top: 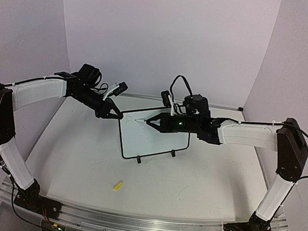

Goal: Write a sentence on the whiteboard

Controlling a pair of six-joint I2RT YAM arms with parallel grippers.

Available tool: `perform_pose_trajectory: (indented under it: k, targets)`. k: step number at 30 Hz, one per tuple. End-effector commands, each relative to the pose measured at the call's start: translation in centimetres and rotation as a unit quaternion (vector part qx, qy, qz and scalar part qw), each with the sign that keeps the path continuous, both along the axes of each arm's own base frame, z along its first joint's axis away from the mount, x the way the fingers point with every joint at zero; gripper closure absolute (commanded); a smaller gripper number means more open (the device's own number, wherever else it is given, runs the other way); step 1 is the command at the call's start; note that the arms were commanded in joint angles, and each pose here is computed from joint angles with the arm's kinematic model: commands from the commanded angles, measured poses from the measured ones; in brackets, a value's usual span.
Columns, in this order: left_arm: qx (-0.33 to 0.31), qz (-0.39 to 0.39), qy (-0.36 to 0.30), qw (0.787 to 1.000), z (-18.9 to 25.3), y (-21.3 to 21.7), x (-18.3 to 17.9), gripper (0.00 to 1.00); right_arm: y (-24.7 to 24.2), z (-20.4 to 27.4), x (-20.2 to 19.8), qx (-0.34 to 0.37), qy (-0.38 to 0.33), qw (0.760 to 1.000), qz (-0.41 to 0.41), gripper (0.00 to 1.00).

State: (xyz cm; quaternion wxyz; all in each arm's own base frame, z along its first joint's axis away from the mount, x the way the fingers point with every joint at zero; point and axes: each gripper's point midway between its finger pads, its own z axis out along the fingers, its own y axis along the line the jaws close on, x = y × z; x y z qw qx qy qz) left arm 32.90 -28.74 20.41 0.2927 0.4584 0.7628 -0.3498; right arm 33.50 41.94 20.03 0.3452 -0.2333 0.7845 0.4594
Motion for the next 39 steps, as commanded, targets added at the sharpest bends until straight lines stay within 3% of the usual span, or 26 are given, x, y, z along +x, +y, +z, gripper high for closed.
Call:
perform_pose_trajectory:
  k: [1,25,39]
  targets:
    - [0.032,-0.004,0.025,0.999,-1.7,0.3,-1.3,1.0,0.9,0.9,0.9,0.007,-0.018,1.0,-0.008,1.0]
    - [0.033,-0.004,0.023,0.999,-1.7,0.3,-1.3,1.0,0.6,-2.1,-0.1,-0.029,-0.004,0.999,-0.021,1.0]
    - [0.033,-0.006,0.022,0.999,-1.7,0.3,-1.4,1.0,-0.1,1.7,0.8,0.005,-0.035,0.998,-0.058,1.0]
